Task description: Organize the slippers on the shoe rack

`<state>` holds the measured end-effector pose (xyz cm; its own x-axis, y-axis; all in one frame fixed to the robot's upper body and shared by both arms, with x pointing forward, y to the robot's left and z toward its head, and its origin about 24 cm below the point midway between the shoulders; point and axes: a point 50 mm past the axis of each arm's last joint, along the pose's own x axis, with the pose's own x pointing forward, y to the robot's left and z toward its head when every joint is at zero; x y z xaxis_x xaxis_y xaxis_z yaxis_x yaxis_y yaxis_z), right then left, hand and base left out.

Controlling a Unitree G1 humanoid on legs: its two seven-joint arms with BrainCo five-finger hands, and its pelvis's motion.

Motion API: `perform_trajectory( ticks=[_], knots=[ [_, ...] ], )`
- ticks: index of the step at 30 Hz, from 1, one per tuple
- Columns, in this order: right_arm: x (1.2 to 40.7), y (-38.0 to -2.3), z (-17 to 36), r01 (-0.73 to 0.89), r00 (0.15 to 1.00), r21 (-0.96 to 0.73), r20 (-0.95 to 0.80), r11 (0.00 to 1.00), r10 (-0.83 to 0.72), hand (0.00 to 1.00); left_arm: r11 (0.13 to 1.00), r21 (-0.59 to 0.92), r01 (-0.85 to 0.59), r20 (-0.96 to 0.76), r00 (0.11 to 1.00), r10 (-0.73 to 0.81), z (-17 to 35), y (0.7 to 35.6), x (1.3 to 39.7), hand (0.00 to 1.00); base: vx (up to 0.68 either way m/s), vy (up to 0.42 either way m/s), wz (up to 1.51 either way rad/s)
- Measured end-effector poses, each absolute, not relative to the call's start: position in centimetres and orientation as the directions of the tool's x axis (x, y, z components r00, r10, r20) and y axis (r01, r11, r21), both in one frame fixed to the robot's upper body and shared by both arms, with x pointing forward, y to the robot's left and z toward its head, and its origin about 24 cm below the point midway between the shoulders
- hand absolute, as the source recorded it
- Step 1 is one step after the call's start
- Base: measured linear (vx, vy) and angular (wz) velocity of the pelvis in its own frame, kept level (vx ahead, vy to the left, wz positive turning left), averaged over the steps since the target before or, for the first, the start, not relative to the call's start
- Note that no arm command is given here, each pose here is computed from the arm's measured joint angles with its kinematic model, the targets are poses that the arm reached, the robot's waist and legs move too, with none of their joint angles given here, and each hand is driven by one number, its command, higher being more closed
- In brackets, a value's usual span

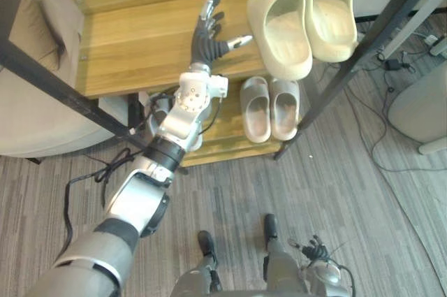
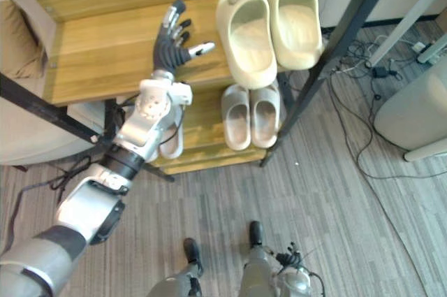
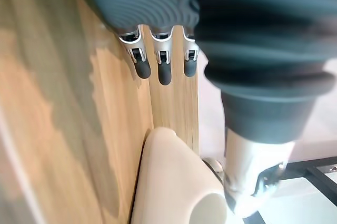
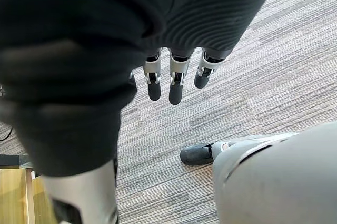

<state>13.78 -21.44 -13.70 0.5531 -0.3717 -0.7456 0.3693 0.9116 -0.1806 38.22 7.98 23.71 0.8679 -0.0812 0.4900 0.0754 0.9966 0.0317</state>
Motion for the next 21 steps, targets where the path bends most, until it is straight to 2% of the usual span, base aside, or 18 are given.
perform_trajectory(
  ticks=[2, 7, 9, 13, 17, 21],
  knots=[
    [13.8, -21.4, -13.8, 0.365, 0.551, -0.179, -0.750, 0.914, -0.367, 0.00, 0.995, 0.029, 0.099, 0.521, 0.848, -0.100, 24.4, 7.5, 37.7, 0.00, 0.03, 0.007, 0.13],
    [14.0, -21.2, -14.1, 0.317, 0.544, -0.192, -0.766, 0.929, -0.344, 0.00, 0.958, 0.023, 0.286, 0.658, 0.717, -0.230, 25.8, 4.7, 33.4, 0.00, 0.03, 0.005, 0.17],
    [14.1, -21.1, -14.1, 0.311, 0.542, -0.191, -0.769, 0.931, -0.339, 0.00, 0.942, 0.002, 0.336, 0.678, 0.691, -0.249, 25.7, 4.2, 32.3, 0.00, 0.00, 0.006, 0.07],
    [14.2, -21.3, -14.2, 0.274, 0.541, -0.207, -0.774, 0.939, -0.328, 0.00, 0.901, -0.011, 0.433, 0.677, 0.666, -0.312, 24.6, 3.5, 30.5, 0.00, 0.01, 0.002, 0.03],
    [14.1, -21.3, -14.3, 0.257, 0.533, -0.210, -0.784, 0.943, -0.319, 0.00, 0.820, -0.015, 0.572, 0.679, 0.608, -0.412, 23.6, 1.8, 28.2, 0.00, 0.02, 0.004, 0.11],
    [14.1, -21.2, -14.3, 0.223, 0.537, -0.217, -0.786, 0.950, -0.306, 0.00, 0.743, -0.023, 0.669, 0.629, 0.587, -0.509, 21.8, 0.2, 27.1, 0.00, 0.01, 0.004, 0.02]
  ],
)
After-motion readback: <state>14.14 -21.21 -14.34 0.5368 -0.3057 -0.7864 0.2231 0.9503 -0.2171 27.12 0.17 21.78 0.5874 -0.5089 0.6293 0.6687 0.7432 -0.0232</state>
